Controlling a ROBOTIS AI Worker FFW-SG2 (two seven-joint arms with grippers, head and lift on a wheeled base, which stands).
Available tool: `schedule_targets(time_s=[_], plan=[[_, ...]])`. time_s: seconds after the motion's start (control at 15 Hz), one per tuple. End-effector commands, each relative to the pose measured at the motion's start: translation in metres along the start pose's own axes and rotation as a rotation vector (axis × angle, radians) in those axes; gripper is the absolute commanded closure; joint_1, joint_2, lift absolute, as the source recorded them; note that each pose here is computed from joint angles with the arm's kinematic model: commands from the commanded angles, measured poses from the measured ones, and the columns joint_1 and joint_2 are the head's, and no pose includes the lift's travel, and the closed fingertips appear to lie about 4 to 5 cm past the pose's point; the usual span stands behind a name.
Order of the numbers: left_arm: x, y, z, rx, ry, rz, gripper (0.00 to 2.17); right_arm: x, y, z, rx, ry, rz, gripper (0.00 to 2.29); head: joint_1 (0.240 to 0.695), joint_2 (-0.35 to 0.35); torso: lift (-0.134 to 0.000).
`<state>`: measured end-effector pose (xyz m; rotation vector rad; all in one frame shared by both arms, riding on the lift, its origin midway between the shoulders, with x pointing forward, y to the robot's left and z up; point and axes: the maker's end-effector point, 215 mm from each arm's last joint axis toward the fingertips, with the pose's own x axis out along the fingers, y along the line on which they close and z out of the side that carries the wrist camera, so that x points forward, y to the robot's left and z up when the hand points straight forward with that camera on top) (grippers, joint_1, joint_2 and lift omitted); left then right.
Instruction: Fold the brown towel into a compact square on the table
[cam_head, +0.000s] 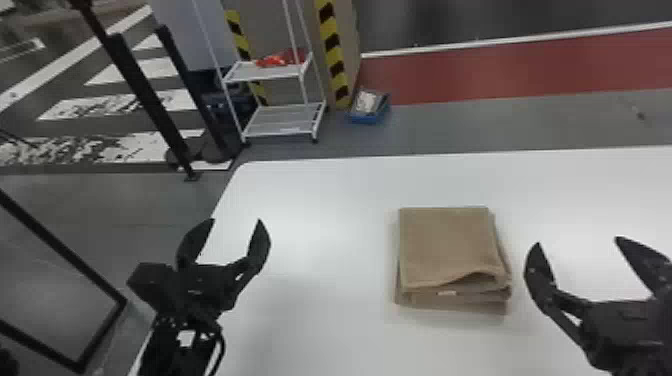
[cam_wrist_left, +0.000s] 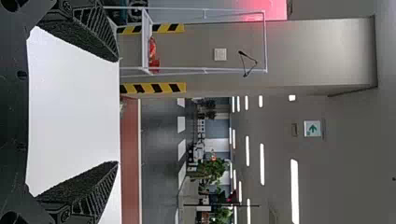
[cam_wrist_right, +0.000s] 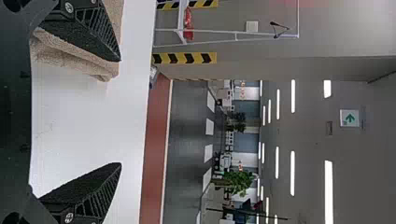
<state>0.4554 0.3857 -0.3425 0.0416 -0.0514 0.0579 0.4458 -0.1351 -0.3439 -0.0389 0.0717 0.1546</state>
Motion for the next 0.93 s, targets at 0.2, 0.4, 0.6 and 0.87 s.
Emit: schedule_targets(time_s=[0.2,0.4,0.6,0.87], plan=[[0.0004,-0.0039,-0.0002,-0.005,-0.001,-0.001,0.10,-0.0007,0.0030,0.0012,0.000,-0.005,0.006,0.09,0.695,0.302,-0.125],[0.0001,-0.0039,-0.0012,-0.006,0.001,0.000,0.10,-0.0003,0.0045,0.0020,0.000,-0.008,0.009,0.09,0.695,0.302,-0.125],[0.0010,-0.0044,-0.0020,-0.009,0.003,0.001,0.10,-0.0004,0.0045,0.0018,0.000,-0.008,0.010,0.09,0.695,0.304,-0.125],[0.0013,-0.0057,-0.0034,-0.010,0.005,-0.001,0.10,-0.0004,0.0053,0.0019,-0.001,-0.008,0.011,0.09,0.695,0.303,-0.125]])
